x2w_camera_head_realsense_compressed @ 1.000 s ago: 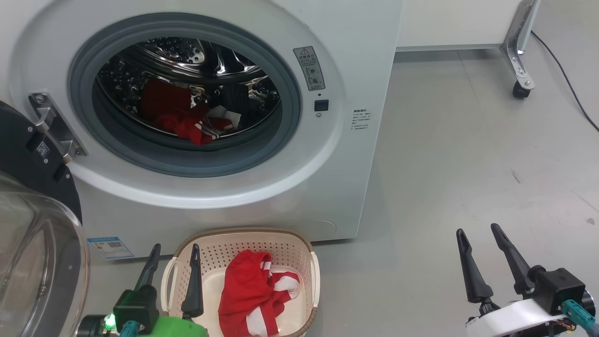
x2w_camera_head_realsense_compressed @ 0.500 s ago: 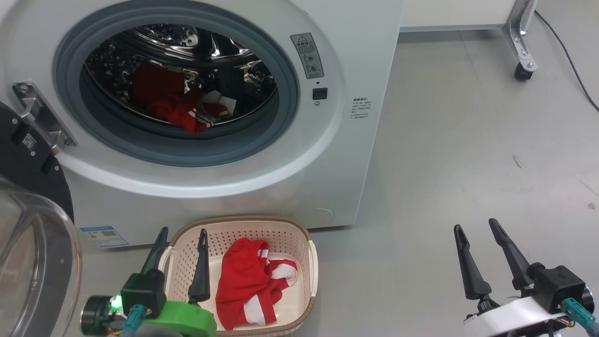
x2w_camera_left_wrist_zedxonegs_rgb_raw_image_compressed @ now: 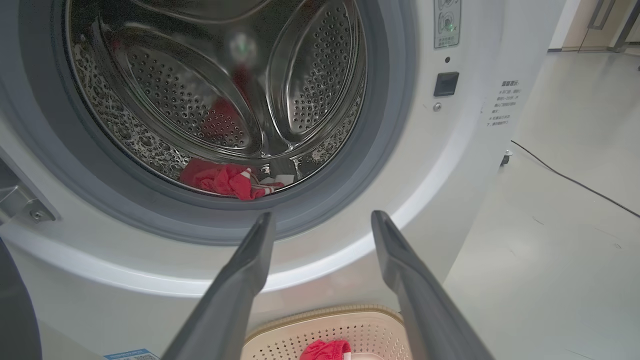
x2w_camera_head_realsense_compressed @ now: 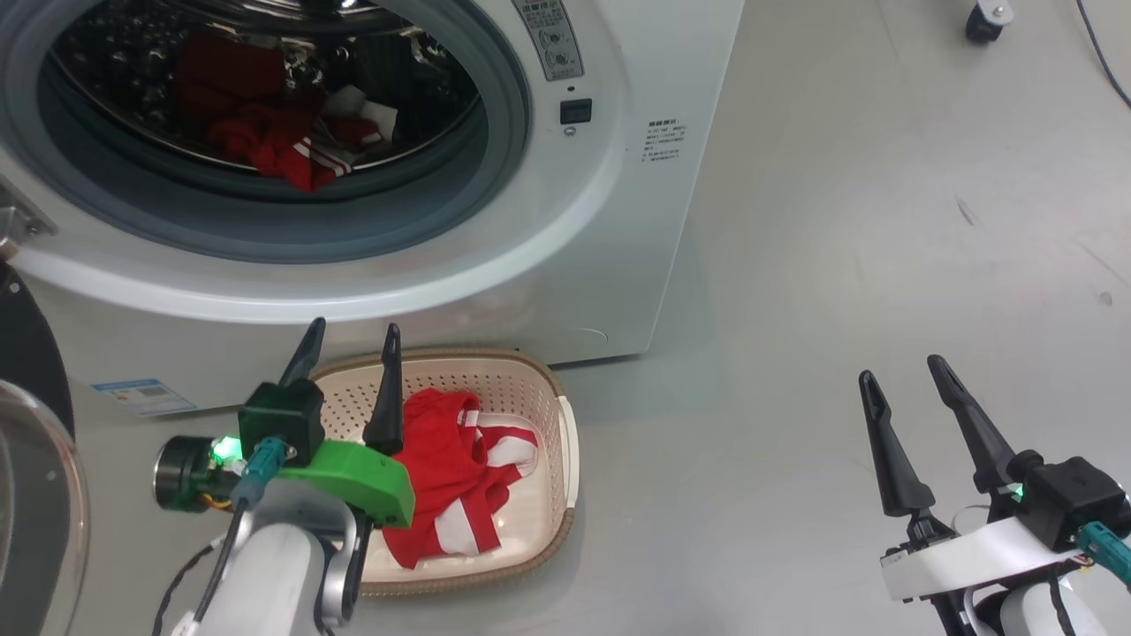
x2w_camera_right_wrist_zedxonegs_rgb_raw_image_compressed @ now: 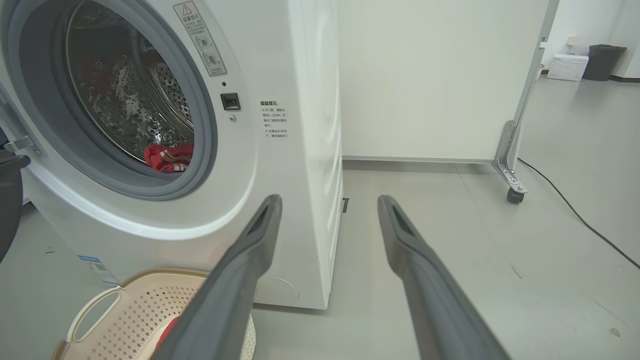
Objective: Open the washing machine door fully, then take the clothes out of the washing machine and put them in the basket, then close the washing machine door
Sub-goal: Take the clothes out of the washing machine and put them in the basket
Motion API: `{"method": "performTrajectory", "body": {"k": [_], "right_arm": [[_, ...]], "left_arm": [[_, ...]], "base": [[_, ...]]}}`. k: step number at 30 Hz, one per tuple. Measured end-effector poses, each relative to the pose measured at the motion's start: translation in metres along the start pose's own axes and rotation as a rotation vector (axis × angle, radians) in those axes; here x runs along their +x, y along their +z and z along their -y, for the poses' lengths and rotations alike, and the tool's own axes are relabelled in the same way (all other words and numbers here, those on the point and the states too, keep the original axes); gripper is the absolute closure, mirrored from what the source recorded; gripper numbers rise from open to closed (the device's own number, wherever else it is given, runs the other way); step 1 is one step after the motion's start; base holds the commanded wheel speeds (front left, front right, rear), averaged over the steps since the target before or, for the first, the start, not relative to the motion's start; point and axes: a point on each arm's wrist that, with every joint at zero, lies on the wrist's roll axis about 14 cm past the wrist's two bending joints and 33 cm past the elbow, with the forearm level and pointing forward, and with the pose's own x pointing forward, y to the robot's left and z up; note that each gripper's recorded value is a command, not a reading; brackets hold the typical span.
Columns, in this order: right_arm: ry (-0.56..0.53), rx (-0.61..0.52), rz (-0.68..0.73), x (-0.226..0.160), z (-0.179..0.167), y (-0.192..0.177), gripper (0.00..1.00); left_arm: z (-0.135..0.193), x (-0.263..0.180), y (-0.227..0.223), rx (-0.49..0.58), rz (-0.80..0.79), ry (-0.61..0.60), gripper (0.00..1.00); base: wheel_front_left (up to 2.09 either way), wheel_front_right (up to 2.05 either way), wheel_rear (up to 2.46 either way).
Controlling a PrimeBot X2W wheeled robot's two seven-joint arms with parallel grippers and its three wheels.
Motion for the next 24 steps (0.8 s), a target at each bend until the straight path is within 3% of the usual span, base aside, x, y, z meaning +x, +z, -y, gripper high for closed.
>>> {"method": "performTrajectory", "body": {"k": [17,24], "right_arm": [[-0.076,0.024,-0.058,0.039,0.038,-0.026,0.00],[-0.096,0.056,-0.085,0.045,0.043,-0.039,0.00]], "left_arm": [[0.006,0.119,-0.052,-0.052,-0.314,-0.046,0.00],[-0.017,0.162,-0.052,0.026,-0.374,-0.023,0.00]], "base": [[0.00,0.00,0.00],[0.00,0.00,0.00]]}}
